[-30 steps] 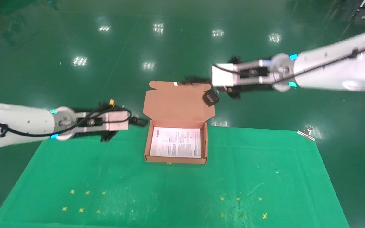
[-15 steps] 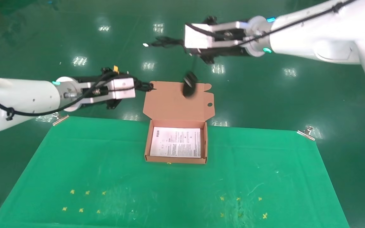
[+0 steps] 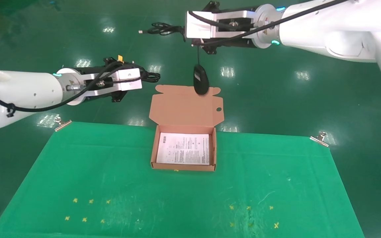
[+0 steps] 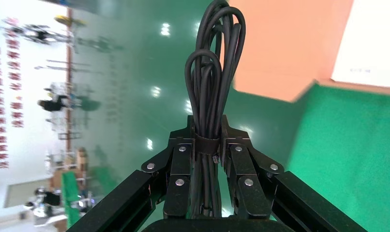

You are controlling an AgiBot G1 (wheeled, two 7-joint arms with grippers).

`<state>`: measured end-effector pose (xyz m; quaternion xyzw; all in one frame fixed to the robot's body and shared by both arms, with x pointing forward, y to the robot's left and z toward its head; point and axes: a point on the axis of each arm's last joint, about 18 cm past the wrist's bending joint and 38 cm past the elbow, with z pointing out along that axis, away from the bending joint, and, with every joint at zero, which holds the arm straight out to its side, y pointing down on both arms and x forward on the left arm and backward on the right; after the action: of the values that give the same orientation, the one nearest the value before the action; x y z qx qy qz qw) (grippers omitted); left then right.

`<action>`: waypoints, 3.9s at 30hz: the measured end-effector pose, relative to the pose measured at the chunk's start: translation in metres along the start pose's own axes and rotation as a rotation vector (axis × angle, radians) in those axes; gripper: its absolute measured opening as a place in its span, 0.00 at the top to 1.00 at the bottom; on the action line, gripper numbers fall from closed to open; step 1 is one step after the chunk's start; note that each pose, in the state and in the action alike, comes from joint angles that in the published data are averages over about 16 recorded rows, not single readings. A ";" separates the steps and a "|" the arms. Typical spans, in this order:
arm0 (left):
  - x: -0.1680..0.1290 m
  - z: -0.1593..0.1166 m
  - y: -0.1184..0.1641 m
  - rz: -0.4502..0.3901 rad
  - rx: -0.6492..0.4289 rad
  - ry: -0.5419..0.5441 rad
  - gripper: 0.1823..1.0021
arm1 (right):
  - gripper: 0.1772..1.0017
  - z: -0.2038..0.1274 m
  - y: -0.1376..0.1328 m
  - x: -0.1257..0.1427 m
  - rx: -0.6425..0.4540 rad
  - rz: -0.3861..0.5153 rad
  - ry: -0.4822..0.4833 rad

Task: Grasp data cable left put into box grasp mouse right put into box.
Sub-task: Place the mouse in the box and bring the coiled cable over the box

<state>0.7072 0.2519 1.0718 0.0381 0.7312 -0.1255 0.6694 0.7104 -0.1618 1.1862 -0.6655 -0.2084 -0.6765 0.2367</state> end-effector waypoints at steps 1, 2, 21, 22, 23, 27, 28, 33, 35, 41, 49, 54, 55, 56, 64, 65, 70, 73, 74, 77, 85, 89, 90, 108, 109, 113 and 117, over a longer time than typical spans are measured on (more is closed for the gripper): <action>0.001 0.000 0.002 0.000 -0.006 0.004 0.89 | 0.96 0.000 0.001 -0.003 -0.001 0.003 -0.005; 0.003 0.001 0.004 0.000 -0.012 0.008 0.89 | 0.96 0.001 0.002 -0.005 -0.001 0.006 -0.010; 0.035 0.004 0.061 -0.038 -0.213 0.097 0.89 | 0.96 0.024 0.012 -0.084 -0.029 0.088 -0.145; 0.036 0.004 0.063 -0.040 -0.220 0.099 0.89 | 0.96 0.025 0.012 -0.088 -0.028 0.093 -0.151; 0.036 0.003 0.064 -0.042 -0.225 0.100 0.89 | 0.96 0.026 0.012 -0.093 -0.028 0.097 -0.157; 0.038 0.003 0.066 -0.046 -0.237 0.105 0.89 | 0.96 0.031 0.009 -0.108 -0.021 0.115 -0.180; 0.038 0.003 0.066 -0.046 -0.238 0.105 0.89 | 0.96 0.032 0.008 -0.112 -0.019 0.119 -0.185; 0.038 0.002 0.066 -0.047 -0.240 0.105 0.89 | 0.96 0.036 0.003 -0.127 -0.007 0.140 -0.207; 0.038 0.002 0.066 -0.047 -0.240 0.105 0.89 | 0.96 0.038 0.001 -0.133 -0.003 0.146 -0.213; 0.038 0.002 0.066 -0.047 -0.241 0.104 0.89 | 0.96 0.043 -0.005 -0.147 0.007 0.161 -0.229; 0.038 0.002 0.066 -0.047 -0.241 0.104 0.89 | 0.96 0.050 -0.016 -0.165 0.023 0.184 -0.242; 0.038 0.002 0.066 -0.047 -0.241 0.104 0.89 | 0.96 0.054 -0.021 -0.176 0.033 0.223 -0.245; 0.038 0.002 0.066 -0.047 -0.241 0.104 0.89 | 0.96 0.055 -0.022 -0.179 0.034 0.235 -0.245; 0.038 0.002 0.066 -0.047 -0.241 0.104 0.89 | 0.96 0.055 -0.022 -0.181 0.034 0.249 -0.245; 0.038 0.002 0.066 -0.047 -0.241 0.104 0.89 | 0.96 0.057 -0.012 -0.204 -0.001 0.399 -0.244; 0.038 0.002 0.066 -0.047 -0.241 0.104 0.89 | 0.96 0.057 -0.009 -0.207 -0.009 0.421 -0.244; 0.038 0.002 0.066 -0.047 -0.241 0.104 0.89 | 0.96 0.054 0.007 -0.221 -0.062 0.524 -0.242; 0.038 0.002 0.066 -0.047 -0.241 0.104 0.89 | 0.96 0.052 0.017 -0.229 -0.094 0.570 -0.246; 0.038 0.002 0.066 -0.047 -0.241 0.104 0.89 | 0.96 0.051 0.019 -0.232 -0.104 0.581 -0.249; 0.038 0.002 0.066 -0.047 -0.241 0.104 0.90 | 0.96 0.049 0.025 -0.239 -0.127 0.607 -0.259; 0.038 0.002 0.066 -0.047 -0.241 0.104 0.90 | 0.96 0.047 0.029 -0.249 -0.154 0.607 -0.291; 0.039 0.002 0.066 -0.047 -0.241 0.105 0.90 | 0.96 0.046 0.028 -0.250 -0.152 0.592 -0.302; 0.039 0.002 0.066 -0.048 -0.240 0.105 0.90 | 0.95 0.046 0.028 -0.250 -0.151 0.588 -0.303; 0.085 0.037 0.025 -0.038 -0.148 0.145 0.90 | 0.70 0.020 0.056 -0.216 -0.167 0.535 -0.221; 0.089 0.041 0.020 -0.036 -0.139 0.144 0.90 | 0.68 0.016 0.059 -0.212 -0.170 0.529 -0.211; 0.108 0.059 0.000 -0.024 -0.101 0.139 0.90 | 0.57 -0.006 0.076 -0.196 -0.184 0.505 -0.177; 0.125 0.076 -0.021 -0.017 -0.060 0.135 0.90 | 0.46 -0.033 0.089 -0.184 -0.197 0.485 -0.154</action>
<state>0.7632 0.1998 0.9456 0.0203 0.7783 -0.1066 0.6184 0.7379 -0.2447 0.9983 -0.7654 0.0062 -0.5644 0.3092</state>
